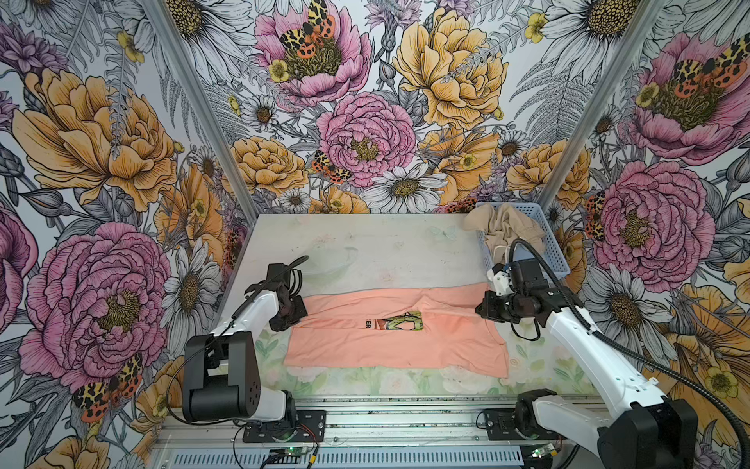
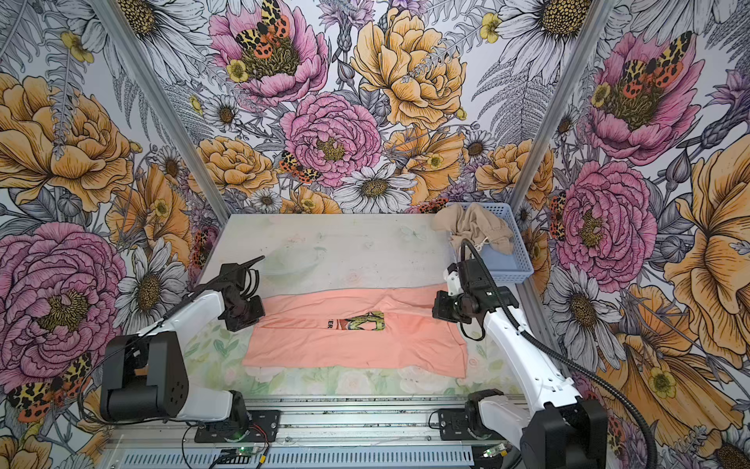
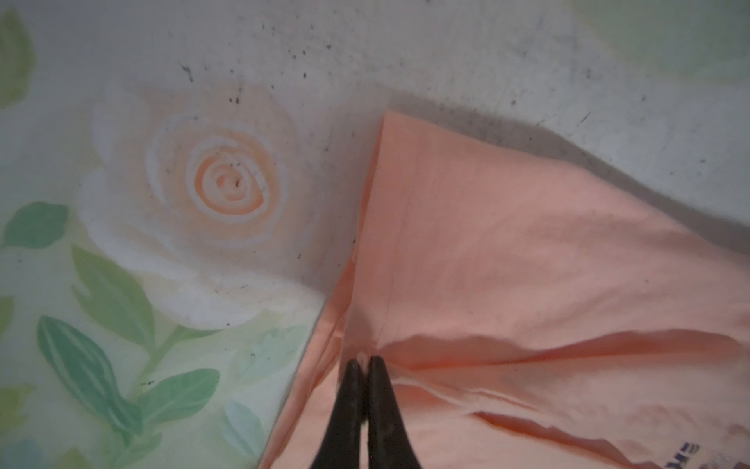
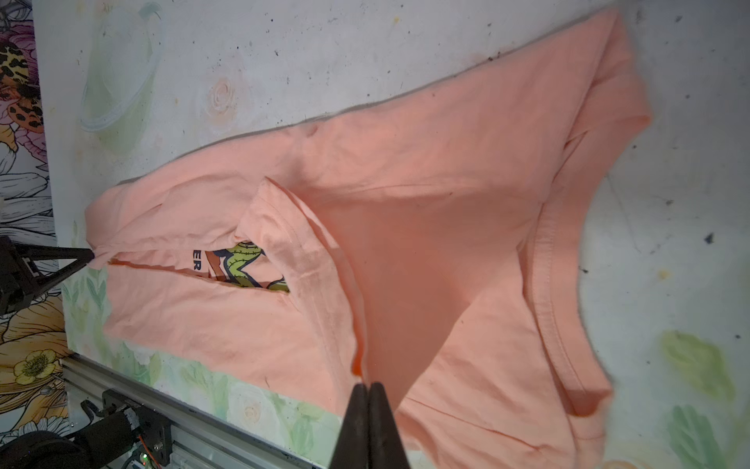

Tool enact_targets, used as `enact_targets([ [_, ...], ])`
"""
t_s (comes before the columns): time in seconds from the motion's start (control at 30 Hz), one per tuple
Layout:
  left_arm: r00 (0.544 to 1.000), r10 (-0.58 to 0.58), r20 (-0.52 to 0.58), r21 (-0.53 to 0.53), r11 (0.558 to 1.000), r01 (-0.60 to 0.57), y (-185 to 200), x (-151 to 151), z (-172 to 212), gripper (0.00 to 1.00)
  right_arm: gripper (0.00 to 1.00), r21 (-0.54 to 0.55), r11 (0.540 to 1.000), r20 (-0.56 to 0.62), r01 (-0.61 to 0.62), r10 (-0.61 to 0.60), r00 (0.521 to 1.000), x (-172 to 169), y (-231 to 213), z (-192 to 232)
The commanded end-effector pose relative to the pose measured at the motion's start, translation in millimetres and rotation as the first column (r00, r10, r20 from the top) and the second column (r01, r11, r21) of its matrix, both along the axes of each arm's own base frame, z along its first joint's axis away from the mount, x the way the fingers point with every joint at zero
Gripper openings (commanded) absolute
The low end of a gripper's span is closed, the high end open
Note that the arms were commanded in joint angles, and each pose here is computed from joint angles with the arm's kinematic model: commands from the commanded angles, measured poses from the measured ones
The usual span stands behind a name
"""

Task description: Fold and stack the mixed laundry pile

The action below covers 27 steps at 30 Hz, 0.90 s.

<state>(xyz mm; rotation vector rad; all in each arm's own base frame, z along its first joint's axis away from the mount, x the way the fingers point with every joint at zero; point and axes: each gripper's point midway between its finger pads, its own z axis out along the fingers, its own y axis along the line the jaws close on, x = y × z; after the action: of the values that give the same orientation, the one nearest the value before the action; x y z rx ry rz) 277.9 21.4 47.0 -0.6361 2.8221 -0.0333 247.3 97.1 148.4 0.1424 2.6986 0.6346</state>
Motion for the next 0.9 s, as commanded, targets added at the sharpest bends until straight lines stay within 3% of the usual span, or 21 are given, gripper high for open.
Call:
enact_targets([
  [0.0,1.000,0.020,-0.004,0.041,0.999,-0.020,7.3,-1.4,2.8,0.00,0.00,0.004,0.999,0.011,0.037,-0.037,0.999,-2.1,-4.1,2.5],
  [0.53,0.999,0.031,-0.011,0.061,0.998,-0.031,9.1,-6.0,4.2,0.00,0.00,-0.020,0.997,-0.032,0.078,-0.079,0.996,-19.8,-12.1,-6.2],
  [0.87,0.999,0.035,-0.020,0.092,0.995,-0.033,13.6,-2.9,3.3,0.00,0.00,-0.015,0.985,-0.112,0.170,-0.171,0.979,-38.5,-17.2,-27.1],
])
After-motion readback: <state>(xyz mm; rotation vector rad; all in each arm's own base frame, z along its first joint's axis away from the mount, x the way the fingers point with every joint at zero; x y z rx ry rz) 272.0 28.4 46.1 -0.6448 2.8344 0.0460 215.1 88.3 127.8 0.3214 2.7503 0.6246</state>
